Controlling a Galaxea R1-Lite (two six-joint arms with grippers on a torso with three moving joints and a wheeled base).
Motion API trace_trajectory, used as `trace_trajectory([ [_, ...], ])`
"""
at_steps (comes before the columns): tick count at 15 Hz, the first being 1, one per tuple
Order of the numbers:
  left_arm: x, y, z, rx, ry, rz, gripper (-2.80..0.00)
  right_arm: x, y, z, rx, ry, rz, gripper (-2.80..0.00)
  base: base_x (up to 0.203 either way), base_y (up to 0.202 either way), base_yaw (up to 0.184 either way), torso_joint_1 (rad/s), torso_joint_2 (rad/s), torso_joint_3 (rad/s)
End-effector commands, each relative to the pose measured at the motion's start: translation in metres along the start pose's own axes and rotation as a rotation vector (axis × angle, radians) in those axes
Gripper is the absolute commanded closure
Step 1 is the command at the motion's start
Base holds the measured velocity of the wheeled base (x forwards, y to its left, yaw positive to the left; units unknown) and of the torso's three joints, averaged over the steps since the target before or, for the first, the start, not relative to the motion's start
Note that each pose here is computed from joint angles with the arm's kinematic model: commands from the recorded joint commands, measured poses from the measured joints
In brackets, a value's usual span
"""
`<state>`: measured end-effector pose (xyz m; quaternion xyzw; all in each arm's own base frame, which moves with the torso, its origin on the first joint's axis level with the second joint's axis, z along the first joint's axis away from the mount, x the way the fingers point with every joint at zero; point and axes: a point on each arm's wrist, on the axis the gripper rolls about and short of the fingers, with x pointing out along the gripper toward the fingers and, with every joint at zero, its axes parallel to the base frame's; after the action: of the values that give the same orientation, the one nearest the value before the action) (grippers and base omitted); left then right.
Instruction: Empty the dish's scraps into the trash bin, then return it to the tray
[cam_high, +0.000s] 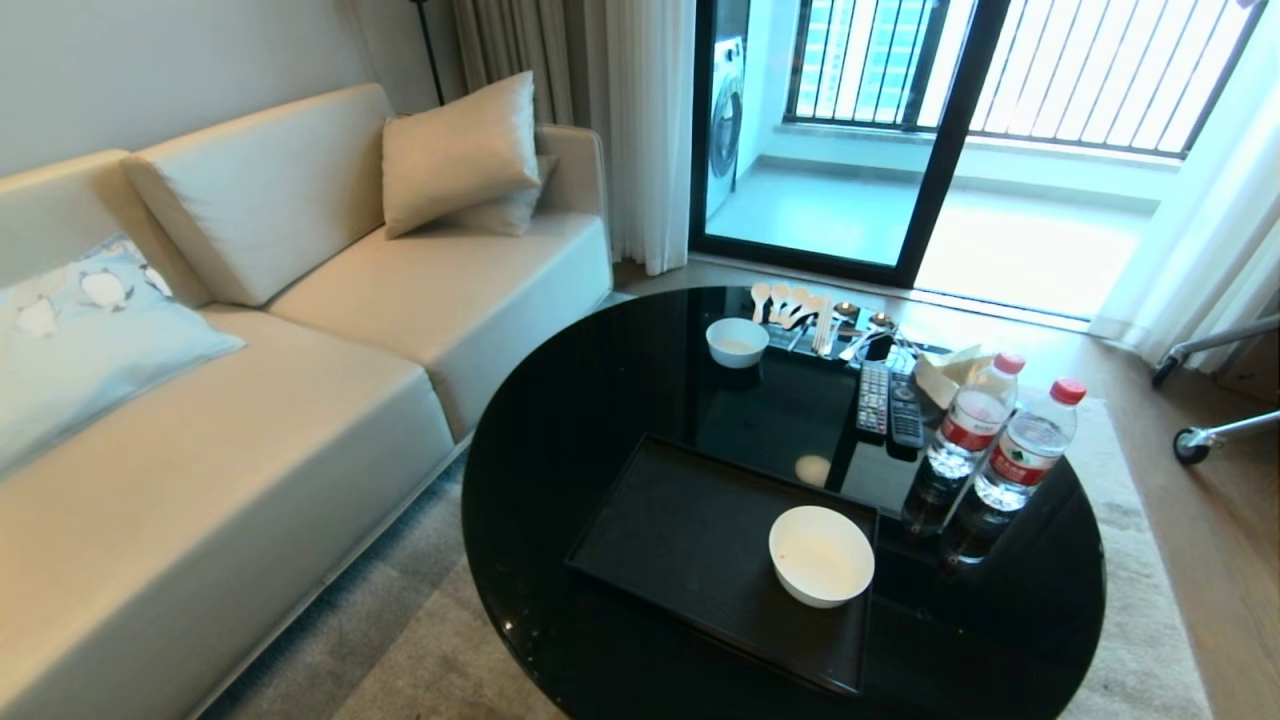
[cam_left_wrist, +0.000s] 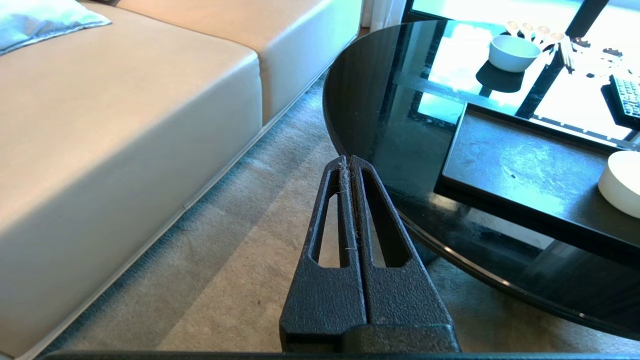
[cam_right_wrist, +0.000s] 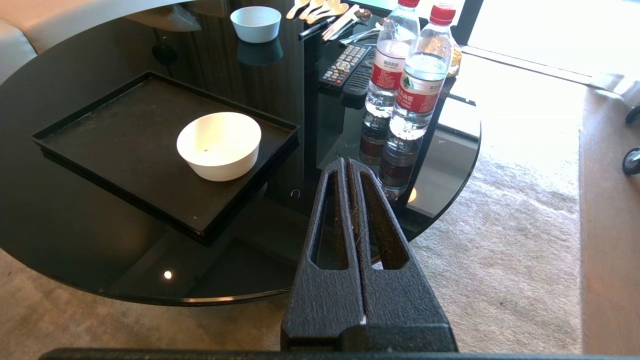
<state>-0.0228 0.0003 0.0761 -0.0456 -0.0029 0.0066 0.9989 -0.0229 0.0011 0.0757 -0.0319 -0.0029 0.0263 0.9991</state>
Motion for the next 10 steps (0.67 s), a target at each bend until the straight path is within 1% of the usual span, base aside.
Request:
trace_trajectory([
  [1, 0.0, 0.0, 0.0, -0.001, -0.001, 0.0, 0.0, 0.0001, 0.0, 0.0001, -0.001, 0.001, 0.001, 0.0, 0.0, 0.0, 0.0, 0.0, 0.0, 0.0],
  [10, 0.0, 0.0, 0.0, -0.001, -0.001, 0.0, 0.0, 0.0001, 0.0, 0.0001, -0.001, 0.001, 0.001, 0.0, 0.0, 0.0, 0.0, 0.0, 0.0, 0.0],
])
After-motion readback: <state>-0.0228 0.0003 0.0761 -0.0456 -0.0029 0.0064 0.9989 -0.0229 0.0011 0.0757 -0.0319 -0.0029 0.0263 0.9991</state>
